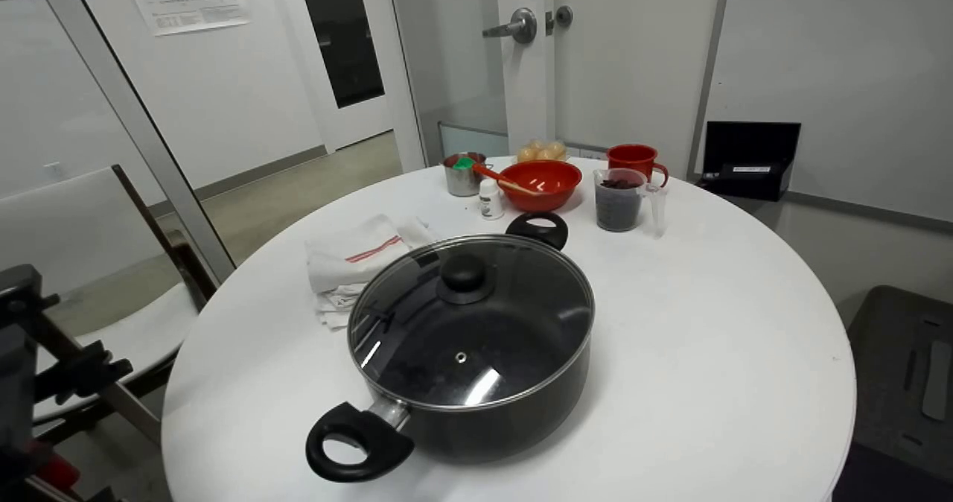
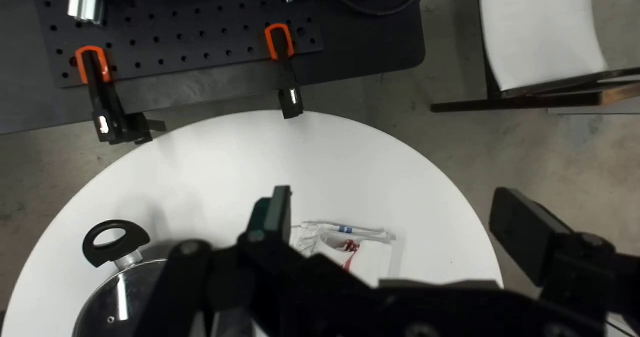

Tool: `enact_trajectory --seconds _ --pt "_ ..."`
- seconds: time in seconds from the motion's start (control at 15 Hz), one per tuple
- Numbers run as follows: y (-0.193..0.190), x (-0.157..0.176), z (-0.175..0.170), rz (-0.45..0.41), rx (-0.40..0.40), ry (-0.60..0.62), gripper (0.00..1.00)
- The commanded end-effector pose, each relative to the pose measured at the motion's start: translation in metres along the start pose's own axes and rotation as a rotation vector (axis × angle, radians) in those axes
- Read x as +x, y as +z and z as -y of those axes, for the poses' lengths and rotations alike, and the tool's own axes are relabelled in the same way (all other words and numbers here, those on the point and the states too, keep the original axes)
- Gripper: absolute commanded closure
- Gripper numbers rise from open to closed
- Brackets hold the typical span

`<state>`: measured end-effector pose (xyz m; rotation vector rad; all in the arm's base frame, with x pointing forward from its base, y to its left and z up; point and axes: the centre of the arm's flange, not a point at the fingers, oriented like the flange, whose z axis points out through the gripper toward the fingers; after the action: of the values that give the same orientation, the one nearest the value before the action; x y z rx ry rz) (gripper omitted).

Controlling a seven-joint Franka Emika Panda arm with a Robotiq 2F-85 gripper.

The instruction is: Remove the glass lid from the black pot and put it on the table

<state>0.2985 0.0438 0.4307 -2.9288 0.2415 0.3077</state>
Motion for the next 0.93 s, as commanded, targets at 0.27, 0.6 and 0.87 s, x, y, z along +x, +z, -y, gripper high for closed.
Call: enact_trajectory --seconds 0.27,0.6,0.87 --pt "0.038 0.089 -0.031 -0.058 -0.055 0.168 0.0" --pt "0.074 0.134 -0.051 -0.118 -0.097 0.291 0.0" --pt "0.105 0.167 -0.073 -0.135 -0.122 0.423 0.0"
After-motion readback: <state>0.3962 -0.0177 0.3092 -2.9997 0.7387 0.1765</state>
